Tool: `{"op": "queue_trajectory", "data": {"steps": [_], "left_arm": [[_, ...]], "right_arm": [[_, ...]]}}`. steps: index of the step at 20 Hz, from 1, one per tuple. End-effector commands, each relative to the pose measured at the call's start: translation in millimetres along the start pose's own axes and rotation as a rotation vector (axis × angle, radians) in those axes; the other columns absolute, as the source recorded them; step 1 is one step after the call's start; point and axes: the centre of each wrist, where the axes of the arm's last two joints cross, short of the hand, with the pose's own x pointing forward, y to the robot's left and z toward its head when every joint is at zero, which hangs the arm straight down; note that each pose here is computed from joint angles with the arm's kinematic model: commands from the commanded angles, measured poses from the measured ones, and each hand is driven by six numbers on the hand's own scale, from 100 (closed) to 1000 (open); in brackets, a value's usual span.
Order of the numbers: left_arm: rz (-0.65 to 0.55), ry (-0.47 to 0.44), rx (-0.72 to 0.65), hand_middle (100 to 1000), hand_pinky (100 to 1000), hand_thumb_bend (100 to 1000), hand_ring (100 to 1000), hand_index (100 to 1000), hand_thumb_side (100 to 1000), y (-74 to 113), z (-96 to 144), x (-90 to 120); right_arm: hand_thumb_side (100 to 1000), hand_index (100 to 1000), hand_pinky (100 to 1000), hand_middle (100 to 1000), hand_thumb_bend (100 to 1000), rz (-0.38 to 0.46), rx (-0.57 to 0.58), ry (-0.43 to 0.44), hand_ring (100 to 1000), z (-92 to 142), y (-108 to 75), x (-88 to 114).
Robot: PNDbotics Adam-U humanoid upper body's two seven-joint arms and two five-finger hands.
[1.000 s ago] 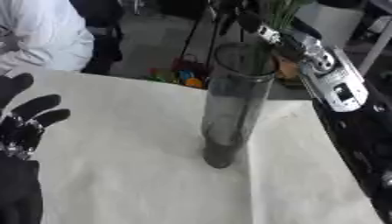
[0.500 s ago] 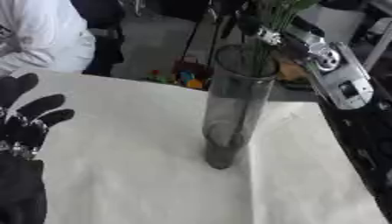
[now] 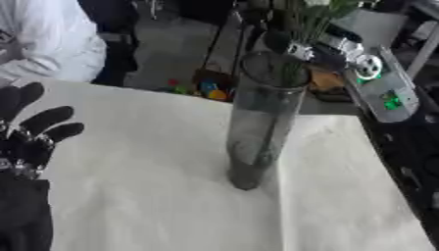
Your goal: Arrange flowers into the vase.
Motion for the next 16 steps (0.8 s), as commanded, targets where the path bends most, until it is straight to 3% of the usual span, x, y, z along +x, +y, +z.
{"op": "queue_trajectory", "data": {"steps": [1, 13, 16], "left_arm": [[0.009, -0.019, -0.005, 807, 715, 236, 741, 862, 943, -1.5, -2.6, 4.4], [0.011, -0.014, -0.011, 808, 715, 235, 742, 863, 943, -1.8, -1.7, 4.3], [0.011, -0.015, -0.013, 808, 715, 234, 743, 863, 943, -2.0, -2.0, 4.3]], "right_arm": [[1000, 1000, 1000, 656, 471, 0.079, 0.012, -0.001, 1000, 7.3, -24.1, 7.6], [1000, 1000, 1000, 732, 468, 0.152, 0.077, 0.005, 1000, 12.8, -36.0, 6.9], [958, 1000, 1000, 736, 505, 0.155, 0.084, -0.003, 1000, 13.1, -35.8, 6.1]]}}
